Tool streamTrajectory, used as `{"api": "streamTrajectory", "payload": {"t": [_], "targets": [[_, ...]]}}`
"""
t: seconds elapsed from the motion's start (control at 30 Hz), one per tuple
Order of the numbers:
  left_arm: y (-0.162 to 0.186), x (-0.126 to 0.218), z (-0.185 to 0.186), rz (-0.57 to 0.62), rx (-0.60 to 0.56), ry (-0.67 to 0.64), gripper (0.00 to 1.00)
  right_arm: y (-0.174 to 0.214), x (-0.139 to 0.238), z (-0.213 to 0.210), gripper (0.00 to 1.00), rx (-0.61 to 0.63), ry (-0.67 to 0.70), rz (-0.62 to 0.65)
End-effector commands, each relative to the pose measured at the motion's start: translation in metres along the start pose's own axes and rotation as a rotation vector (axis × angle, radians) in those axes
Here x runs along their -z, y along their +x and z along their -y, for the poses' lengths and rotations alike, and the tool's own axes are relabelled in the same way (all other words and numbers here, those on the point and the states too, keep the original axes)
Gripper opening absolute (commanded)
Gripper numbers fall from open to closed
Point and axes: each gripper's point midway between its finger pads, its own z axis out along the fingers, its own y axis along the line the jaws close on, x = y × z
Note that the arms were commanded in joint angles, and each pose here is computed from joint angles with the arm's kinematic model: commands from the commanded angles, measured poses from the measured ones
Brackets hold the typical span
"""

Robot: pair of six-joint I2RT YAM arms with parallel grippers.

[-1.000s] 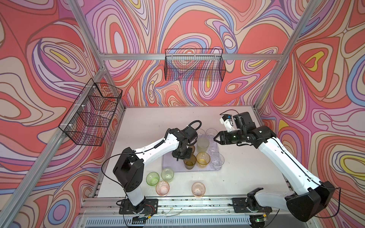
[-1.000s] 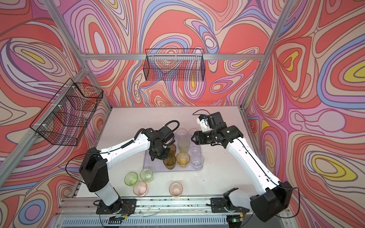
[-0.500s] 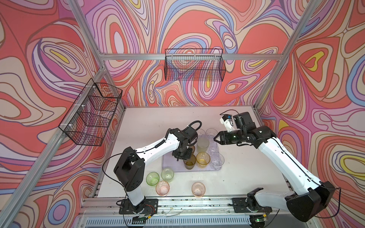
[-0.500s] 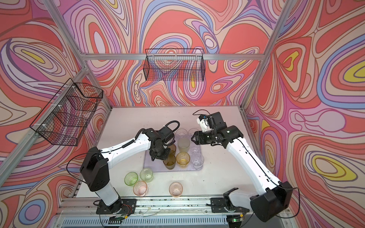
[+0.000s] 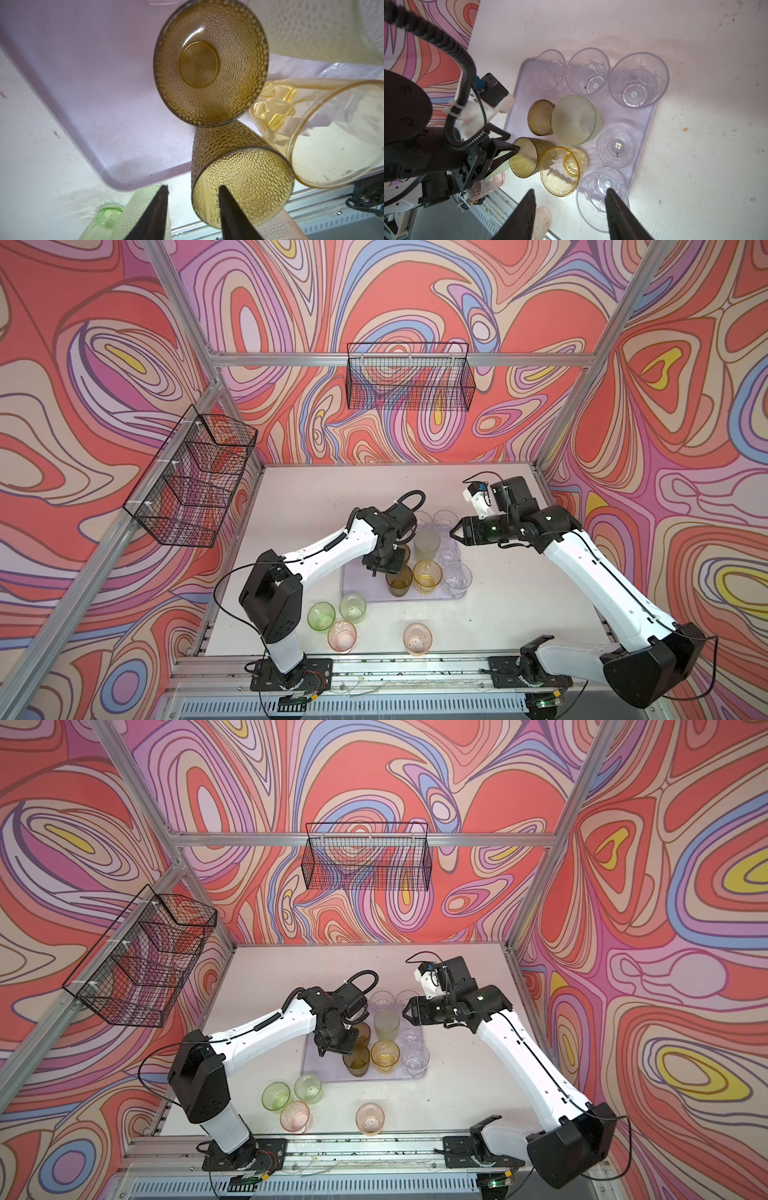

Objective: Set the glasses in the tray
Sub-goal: 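Open the left gripper to release the dark olive cup, then move the left gripper down over the pink textured cup near the robot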

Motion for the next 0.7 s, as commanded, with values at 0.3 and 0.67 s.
{"api": "streamTrajectory", "payload": {"t": [0.3, 0.67], "targets": [[0.002, 0.045, -0.013, 0.062, -0.013, -0.022, 0.51, -0.003, 0.002, 0.001, 0.55, 0.011, -0.002, 0.025], [0.026, 0.051, -0.013, 0.044, -0.104, 0.039, 0.52, -0.004, -0.001, 0.000, 0.55, 0.010, -0.010, 0.026]]}}
